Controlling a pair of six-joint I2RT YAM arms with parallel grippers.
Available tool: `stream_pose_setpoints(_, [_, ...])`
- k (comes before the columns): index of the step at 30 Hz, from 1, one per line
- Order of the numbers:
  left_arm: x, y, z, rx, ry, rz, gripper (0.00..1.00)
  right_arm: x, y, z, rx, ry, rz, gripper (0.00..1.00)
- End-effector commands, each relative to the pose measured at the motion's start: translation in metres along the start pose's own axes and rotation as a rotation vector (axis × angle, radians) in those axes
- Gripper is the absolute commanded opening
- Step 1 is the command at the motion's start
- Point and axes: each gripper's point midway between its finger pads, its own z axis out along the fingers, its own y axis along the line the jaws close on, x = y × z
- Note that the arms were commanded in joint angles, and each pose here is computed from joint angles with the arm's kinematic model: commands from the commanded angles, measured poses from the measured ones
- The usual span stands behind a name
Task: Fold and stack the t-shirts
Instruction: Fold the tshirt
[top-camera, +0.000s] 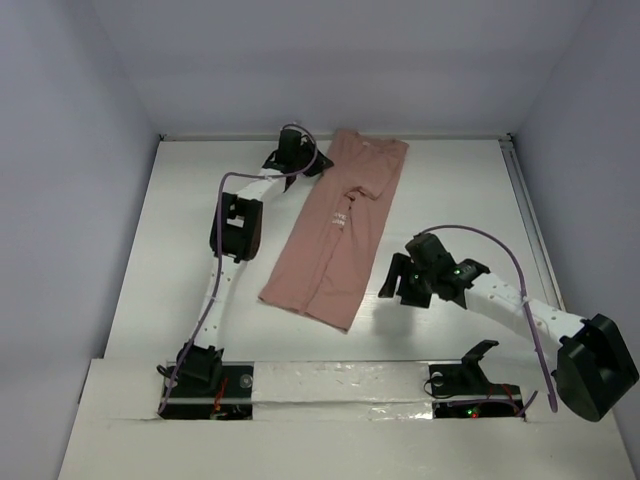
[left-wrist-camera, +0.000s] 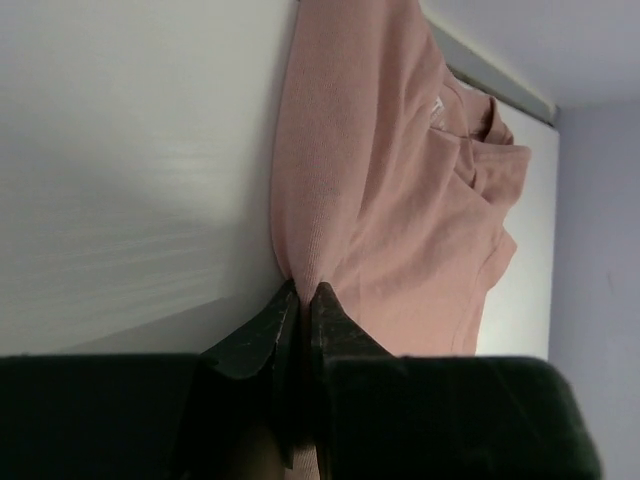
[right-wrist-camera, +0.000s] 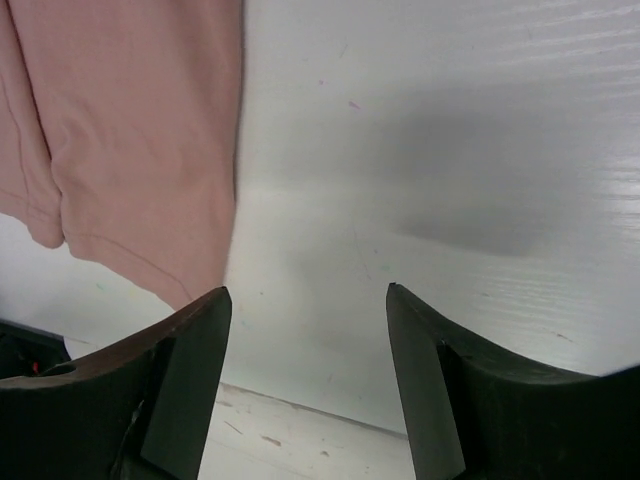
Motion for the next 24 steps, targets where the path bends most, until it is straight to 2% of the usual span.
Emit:
stream_pose_setpoints(1, [-0.090,-0.005,-0.051,-0.066,-0.203,0.017,0.00,0.014,0.005,0.005,-0.060,0.058,-0.015,0.70])
stream_pose_setpoints(3, [-0.092,0.019,-0.062,-0.127,-0.211,0.005,0.00,0.014,0.006,0.006,-0.066,0.063,-0.018,0.71])
stream_pose_setpoints(4, [-0.099,0.006,-0.072,-0.109,-0.235,0.023,0.00,0.012,0.009,0.005,-0.071,0.059,-0.026,0.71])
stream_pose_setpoints(5, [-0.086,0.019,-0.075,-0.136,-0.208,0.021,0.00,0.011,0.011,0.005,-0.078,0.059,-0.031,0.74])
stream_pose_setpoints(6, [-0.088,0.023,-0.082,-0.150,-0.209,0.026,0.18,0.011,0.013,0.005,-0.084,0.065,-0.042,0.76])
stream_pose_setpoints(7, [-0.091,0.015,-0.095,-0.170,-0.210,0.064,0.29,0.011,0.016,0.007,-0.087,0.083,-0.052,0.79])
stream_pose_setpoints(8, [-0.071,0.034,-0.103,-0.224,-0.169,0.064,0.41,0.013,0.017,0.008,-0.089,0.096,-0.054,0.79])
stream_pose_setpoints(9, [-0.070,0.041,-0.118,-0.277,-0.192,0.078,0.48,0.014,0.019,0.009,-0.104,0.105,-0.056,0.79])
stream_pose_setpoints(10, [-0.081,0.020,-0.147,-0.280,-0.237,0.121,0.55,0.016,0.022,0.010,-0.119,0.118,-0.046,0.78])
stream_pose_setpoints(11, [-0.048,0.061,-0.167,-0.383,-0.182,0.095,0.60,0.021,0.019,0.013,-0.121,0.129,-0.038,0.78])
stream_pose_setpoints(12, [-0.043,0.071,-0.188,-0.433,-0.190,0.088,0.66,0.018,0.026,0.016,-0.156,0.114,-0.031,0.77])
stream_pose_setpoints(13, [-0.047,0.056,-0.219,-0.433,-0.225,0.096,0.68,0.021,0.028,0.018,-0.175,0.122,-0.011,0.72])
stream_pose_setpoints(14, [0.002,0.093,-0.242,-0.533,-0.129,0.065,0.69,0.024,0.025,0.024,-0.170,0.132,0.005,0.70])
stream_pose_setpoints(16, [0.032,0.092,-0.284,-0.570,-0.080,0.048,0.68,0.030,0.031,0.031,-0.224,0.147,0.040,0.64])
stream_pose_setpoints(17, [0.080,0.113,-0.303,-0.629,0.016,0.016,0.68,0.032,0.032,0.036,-0.233,0.161,0.059,0.62])
stream_pose_setpoints(19, [0.112,0.101,-0.326,-0.603,0.081,0.011,0.64,0.034,0.042,0.040,-0.288,0.159,0.104,0.62])
stream_pose_setpoints(20, [0.149,0.115,-0.348,-0.674,0.176,-0.013,0.64,0.033,0.044,0.041,-0.300,0.156,0.119,0.62])
stream_pose_setpoints(24, [0.194,0.114,-0.387,-0.690,0.256,-0.079,0.61,0.046,0.054,0.053,-0.332,0.196,0.161,0.58])
